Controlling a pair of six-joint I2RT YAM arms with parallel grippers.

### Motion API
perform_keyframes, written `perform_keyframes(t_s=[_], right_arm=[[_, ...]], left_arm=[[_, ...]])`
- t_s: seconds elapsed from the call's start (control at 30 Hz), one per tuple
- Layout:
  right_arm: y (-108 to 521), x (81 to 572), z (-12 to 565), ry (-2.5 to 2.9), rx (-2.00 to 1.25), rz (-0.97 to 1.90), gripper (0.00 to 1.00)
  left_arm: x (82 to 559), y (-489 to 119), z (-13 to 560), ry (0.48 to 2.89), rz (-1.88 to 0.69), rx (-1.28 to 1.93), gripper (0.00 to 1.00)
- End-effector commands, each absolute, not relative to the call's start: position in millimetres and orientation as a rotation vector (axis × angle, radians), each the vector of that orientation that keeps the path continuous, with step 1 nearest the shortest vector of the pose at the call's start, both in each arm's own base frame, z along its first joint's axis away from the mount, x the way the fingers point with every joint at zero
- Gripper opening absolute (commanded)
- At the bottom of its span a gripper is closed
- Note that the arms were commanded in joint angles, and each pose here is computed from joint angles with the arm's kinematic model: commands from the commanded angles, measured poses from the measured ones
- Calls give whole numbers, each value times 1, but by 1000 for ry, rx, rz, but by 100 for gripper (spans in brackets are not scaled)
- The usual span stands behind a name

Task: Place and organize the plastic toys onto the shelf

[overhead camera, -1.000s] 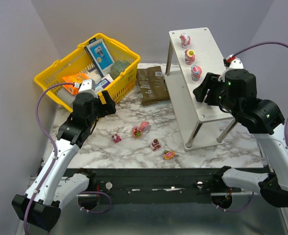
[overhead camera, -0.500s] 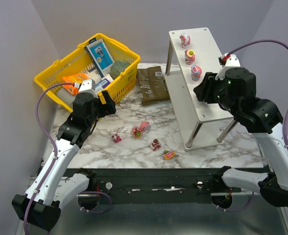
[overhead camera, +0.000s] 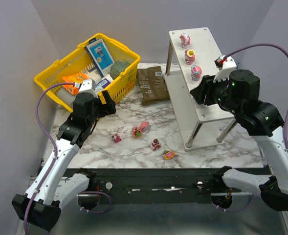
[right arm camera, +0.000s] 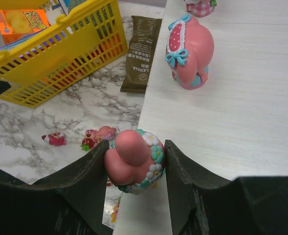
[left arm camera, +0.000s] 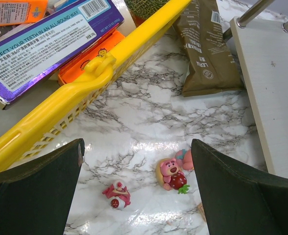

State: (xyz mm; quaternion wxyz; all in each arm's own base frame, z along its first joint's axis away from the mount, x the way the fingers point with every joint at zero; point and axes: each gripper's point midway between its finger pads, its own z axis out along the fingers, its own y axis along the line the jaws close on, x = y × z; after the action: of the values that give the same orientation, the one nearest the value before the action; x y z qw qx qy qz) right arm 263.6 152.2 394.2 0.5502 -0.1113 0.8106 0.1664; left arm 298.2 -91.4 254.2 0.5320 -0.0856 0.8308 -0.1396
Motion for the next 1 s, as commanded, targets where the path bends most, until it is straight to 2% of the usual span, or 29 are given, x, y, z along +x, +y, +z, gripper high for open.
perform_keyframes(t_s=[0.0,0.63,0.83,0.97], right_arm=[[151,263,394,1911,-293,436,52],[145,271,380,2001,-413,476,60],[144,277,379,1996,-430,465,49],[145,279,376,1992,-444,472,48]], left_arm=[[298,-95,258,1966,-353,-189,99],[297,-95,256,1974,-354,-189,99],[298,-95,256,1977,-353,-189,99],[298,-95,256,1977,-353,-189,99]])
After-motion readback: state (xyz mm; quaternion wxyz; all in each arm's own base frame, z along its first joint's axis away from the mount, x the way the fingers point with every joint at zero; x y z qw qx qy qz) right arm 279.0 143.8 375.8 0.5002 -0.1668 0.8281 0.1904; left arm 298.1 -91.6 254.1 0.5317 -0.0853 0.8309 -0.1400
